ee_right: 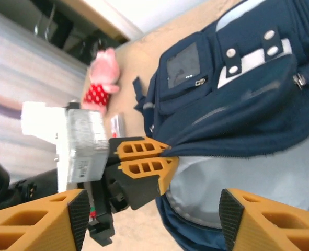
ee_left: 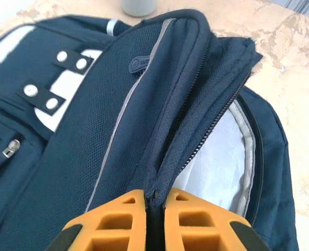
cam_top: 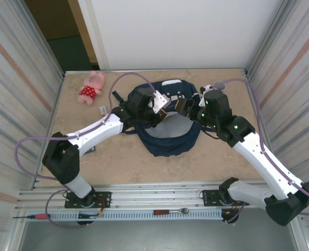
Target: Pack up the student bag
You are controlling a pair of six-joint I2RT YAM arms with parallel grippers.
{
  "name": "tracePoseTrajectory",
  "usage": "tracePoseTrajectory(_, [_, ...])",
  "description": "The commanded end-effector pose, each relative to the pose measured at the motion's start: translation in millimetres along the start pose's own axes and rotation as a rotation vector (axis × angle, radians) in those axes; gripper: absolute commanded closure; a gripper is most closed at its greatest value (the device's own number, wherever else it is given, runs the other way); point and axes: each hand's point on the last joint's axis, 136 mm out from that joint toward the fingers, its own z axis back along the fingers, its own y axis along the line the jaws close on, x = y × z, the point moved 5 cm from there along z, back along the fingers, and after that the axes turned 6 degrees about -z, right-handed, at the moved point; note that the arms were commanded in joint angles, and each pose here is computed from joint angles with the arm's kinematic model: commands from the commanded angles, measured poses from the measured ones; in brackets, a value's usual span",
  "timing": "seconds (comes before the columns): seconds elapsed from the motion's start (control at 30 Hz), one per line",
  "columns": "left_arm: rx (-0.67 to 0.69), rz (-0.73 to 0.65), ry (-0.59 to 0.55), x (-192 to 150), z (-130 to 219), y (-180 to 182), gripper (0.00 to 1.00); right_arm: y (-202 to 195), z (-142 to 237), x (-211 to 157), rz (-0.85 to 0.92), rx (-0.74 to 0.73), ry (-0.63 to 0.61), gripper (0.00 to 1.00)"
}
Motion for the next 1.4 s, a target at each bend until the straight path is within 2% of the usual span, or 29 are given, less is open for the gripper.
tracePoseTrajectory(0.0, [0.028, 0.055, -0.097, 12, 23, 4, 1.00, -17, -13, -23, 0.312, -0.073, 0.181, 0.31])
tracePoseTrajectory(0.1, [0.019, 0.058, -0.106, 12, 25, 5, 1.00, -12, -23, -31, 0.592, 0.028, 0.239, 0.30])
tracePoseTrajectory(0.2, [0.015, 0.063, -0.114, 13, 28, 11, 1.00, -9, -27, -32, 0.825, 0.092, 0.248, 0.27])
tracePoseTrajectory(0.3, [0.019, 0.061, -0.127, 16, 32, 17, 1.00, -15, -35, -29, 1.038, 0.080, 0.242, 0.25])
tracePoseTrajectory(0.37, [0.016, 0.063, -0.133, 18, 34, 19, 1.00, -17, -42, -24, 1.095, 0.070, 0.242, 0.24])
tracePoseTrajectory(0.43, [-0.003, 0.064, -0.132, 19, 35, 19, 0.95, -13, -44, -18, 1.086, 0.088, 0.244, 0.25])
tracePoseTrajectory(0.47, [-0.011, 0.066, -0.126, 18, 36, 18, 0.88, -10, -44, -17, 1.071, 0.110, 0.243, 0.25])
tracePoseTrajectory(0.57, [-0.017, 0.120, -0.117, 17, 42, 19, 0.54, -1, -43, -17, 1.040, 0.171, 0.233, 0.25])
tracePoseTrajectory(0.63, [-0.018, 0.184, -0.115, 16, 50, 24, 0.39, 4, -42, -16, 1.011, 0.196, 0.225, 0.25])
tracePoseTrajectory(0.73, [0.012, 0.302, -0.107, 11, 69, 40, 0.30, 9, -40, -17, 0.965, 0.221, 0.226, 0.26])
tracePoseTrajectory(0.9, [0.172, 0.523, -0.037, -15, 105, 82, 0.24, 21, -42, -15, 0.862, 0.268, 0.236, 0.26])
tracePoseTrajectory(1.07, [0.369, 0.760, 0.117, -72, 127, 132, 0.20, 30, -58, -19, 0.744, 0.291, 0.259, 0.26])
tracePoseTrajectory(1.2, [0.497, 0.927, 0.302, -128, 132, 165, 0.23, 36, -74, -30, 0.690, 0.307, 0.307, 0.27])
tracePoseTrajectory(1.37, [0.548, 1.016, 0.481, -181, 119, 185, 0.25, 40, -89, -44, 0.667, 0.304, 0.356, 0.27])
